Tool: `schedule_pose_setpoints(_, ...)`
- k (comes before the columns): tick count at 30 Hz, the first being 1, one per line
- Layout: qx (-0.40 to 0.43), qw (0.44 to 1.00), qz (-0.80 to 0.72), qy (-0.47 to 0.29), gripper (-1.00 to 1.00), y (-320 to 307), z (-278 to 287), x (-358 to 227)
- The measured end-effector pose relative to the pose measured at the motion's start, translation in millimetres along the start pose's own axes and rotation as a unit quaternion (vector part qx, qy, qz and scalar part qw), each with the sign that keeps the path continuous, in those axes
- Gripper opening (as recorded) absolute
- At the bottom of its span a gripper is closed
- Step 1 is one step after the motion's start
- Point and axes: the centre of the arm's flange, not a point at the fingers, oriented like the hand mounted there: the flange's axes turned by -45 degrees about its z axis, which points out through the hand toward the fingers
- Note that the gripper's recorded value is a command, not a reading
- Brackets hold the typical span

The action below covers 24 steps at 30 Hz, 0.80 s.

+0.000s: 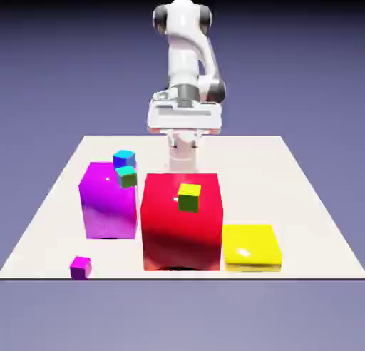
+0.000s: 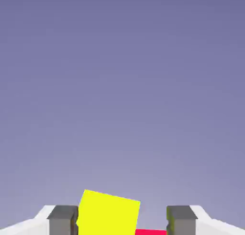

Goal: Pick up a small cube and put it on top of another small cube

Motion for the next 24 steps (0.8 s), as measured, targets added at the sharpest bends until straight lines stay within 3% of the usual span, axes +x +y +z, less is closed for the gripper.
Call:
schedule_pose_setpoints(11, 0.001, 0.981, 0.072, -0.179, 0.0, 93.8, 108.9, 19.2)
schedule_pose_setpoints(24, -0.004, 0.927, 0.123, -0.354, 0.0, 209.6, 222.6, -12.0)
